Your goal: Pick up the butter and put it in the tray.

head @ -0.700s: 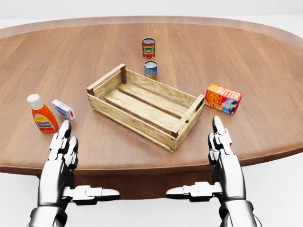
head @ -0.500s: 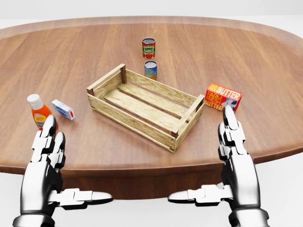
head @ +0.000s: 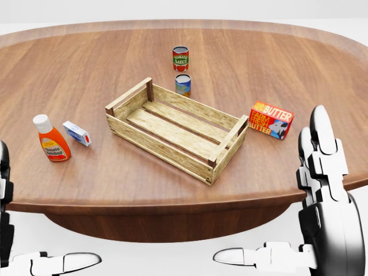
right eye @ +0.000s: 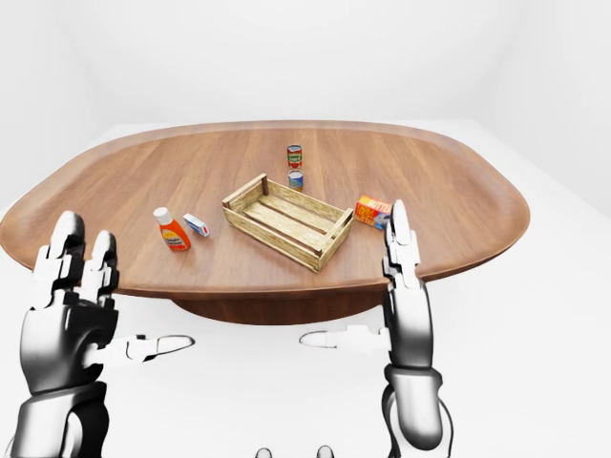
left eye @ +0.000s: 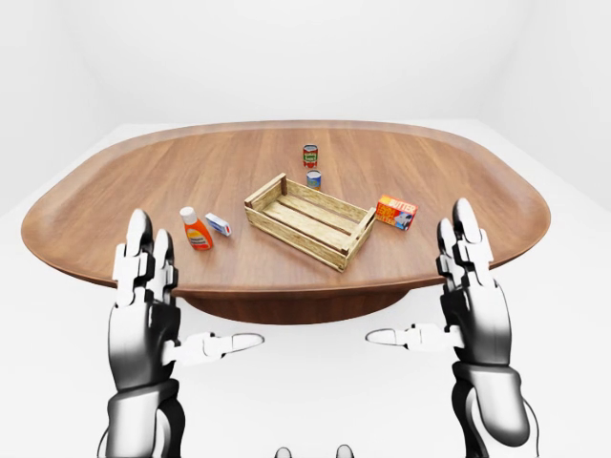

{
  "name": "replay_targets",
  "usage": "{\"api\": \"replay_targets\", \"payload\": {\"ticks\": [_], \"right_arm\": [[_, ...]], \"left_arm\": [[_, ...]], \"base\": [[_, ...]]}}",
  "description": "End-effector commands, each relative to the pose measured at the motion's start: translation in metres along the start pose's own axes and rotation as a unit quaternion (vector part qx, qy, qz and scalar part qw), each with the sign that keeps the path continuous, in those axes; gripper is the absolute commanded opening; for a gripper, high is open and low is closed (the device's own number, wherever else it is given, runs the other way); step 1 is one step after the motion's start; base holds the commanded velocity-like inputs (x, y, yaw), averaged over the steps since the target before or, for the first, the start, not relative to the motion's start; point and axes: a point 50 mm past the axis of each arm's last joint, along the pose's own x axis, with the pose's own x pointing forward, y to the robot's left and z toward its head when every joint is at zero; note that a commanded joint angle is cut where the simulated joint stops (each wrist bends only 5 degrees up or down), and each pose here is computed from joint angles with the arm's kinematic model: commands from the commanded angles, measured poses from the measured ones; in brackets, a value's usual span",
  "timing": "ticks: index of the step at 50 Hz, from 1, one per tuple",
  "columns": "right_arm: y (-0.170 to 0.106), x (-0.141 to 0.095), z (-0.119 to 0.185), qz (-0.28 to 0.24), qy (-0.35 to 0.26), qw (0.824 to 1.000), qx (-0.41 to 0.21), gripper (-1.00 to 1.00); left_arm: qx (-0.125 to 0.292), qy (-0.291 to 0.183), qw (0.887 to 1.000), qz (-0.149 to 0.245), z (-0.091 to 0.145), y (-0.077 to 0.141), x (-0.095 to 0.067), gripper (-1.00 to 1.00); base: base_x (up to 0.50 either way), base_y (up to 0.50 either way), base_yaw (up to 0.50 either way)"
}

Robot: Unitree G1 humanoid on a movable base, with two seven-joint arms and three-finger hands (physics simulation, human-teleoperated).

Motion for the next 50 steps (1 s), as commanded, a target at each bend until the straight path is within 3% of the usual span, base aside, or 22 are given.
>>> {"api": "replay_targets", "payload": {"ticks": [1, 11, 30, 50], "right_arm": [[-0.004, -0.006, 0.012, -0.008, -0.017, 1.0, -0.005, 1.0], [-0.002, -0.004, 0.01, 0.002, -0.016, 1.0, 0.013, 1.0], [0.002, -0.004, 0.014, 0.01, -0.024, 1.0, 0.01, 1.0], [0.006, 0.0, 0.009, 0.021, -0.02, 1.0, 0.011, 1.0]], "left_arm": [[0.007, -0.019, 1.0, 0.011, 0.012, 0.006, -0.004, 1.0], [0.007, 0.001, 1.0, 0.016, -0.001, 0.004, 0.0, 1.0], [0.009, 0.005, 1.0, 0.008, -0.002, 0.0, 0.0, 1.0], [0.004, 0.002, 1.0, 0.006, -0.001, 0.0, -0.001, 1.0]], "base": [[0.0, 0.0, 0.0], [0.06, -0.06, 0.0], [0.48, -0.24, 0.0], [0.5, -0.03, 0.0]]}}
